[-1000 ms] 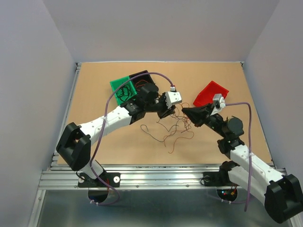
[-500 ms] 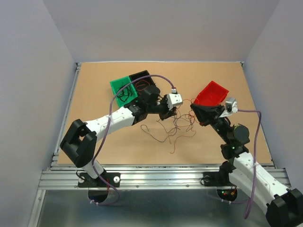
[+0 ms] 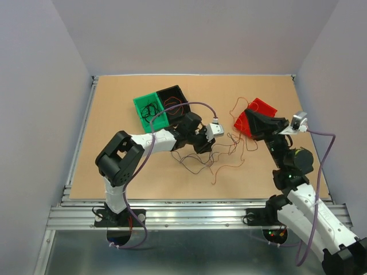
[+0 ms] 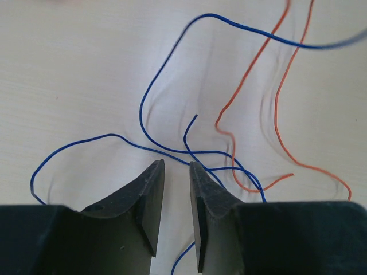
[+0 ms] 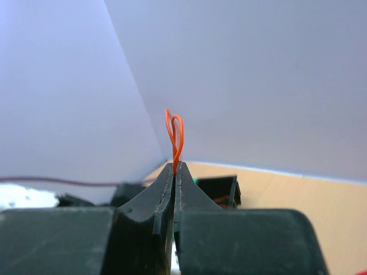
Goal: Untangle the cables
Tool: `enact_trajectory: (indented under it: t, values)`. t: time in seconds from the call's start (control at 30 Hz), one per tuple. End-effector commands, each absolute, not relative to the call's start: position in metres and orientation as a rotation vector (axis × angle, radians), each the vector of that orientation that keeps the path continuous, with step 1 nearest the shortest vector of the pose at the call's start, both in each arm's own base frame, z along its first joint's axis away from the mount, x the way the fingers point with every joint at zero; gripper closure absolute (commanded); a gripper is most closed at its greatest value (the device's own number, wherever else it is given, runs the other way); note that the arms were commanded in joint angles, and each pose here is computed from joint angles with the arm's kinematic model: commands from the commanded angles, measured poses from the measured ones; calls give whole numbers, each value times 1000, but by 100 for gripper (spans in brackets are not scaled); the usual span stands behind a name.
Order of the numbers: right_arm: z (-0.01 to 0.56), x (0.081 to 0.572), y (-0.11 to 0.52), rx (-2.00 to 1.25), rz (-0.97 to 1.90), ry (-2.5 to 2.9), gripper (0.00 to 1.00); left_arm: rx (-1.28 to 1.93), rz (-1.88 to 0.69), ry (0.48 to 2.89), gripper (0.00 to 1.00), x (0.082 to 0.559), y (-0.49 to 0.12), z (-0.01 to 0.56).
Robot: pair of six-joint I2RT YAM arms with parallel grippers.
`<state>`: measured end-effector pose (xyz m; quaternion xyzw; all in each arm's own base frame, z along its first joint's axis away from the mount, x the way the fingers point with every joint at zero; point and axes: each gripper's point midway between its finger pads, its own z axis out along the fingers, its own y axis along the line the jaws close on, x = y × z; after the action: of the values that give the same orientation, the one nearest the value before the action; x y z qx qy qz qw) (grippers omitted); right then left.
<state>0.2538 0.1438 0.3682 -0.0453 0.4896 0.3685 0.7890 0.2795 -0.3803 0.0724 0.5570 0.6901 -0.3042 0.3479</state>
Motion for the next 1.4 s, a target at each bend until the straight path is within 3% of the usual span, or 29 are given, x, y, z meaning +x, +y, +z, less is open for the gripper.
enact_trajectory:
  t: [0.0, 0.1, 0.17, 0.27, 0.57, 0.83, 1.07, 1.37]
  values:
    - [458, 236, 126, -56, 767, 884, 100, 1392, -824, 1662, 64, 294, -392, 118]
    - [481, 230, 122, -38, 777, 864, 100, 1351, -887, 1590, 53, 291, -383, 140]
    - [489, 229, 121, -27, 786, 860, 99, 1342, -930, 1527, 39, 283, -376, 150]
    - [503, 227, 116, 3, 794, 840, 100, 1341, -911, 1453, 31, 279, -369, 168]
    - [545, 222, 116, 22, 844, 785, 100, 1344, -939, 1394, 29, 272, -370, 172]
    - [535, 235, 131, -7, 885, 851, 99, 1253, -977, 1229, 18, 261, -357, 240]
    - [530, 251, 148, -17, 962, 864, 99, 1262, -1103, 1141, 17, 247, -400, 283]
    - [543, 254, 159, -32, 1057, 826, 100, 1303, -1140, 1162, 19, 239, -461, 261]
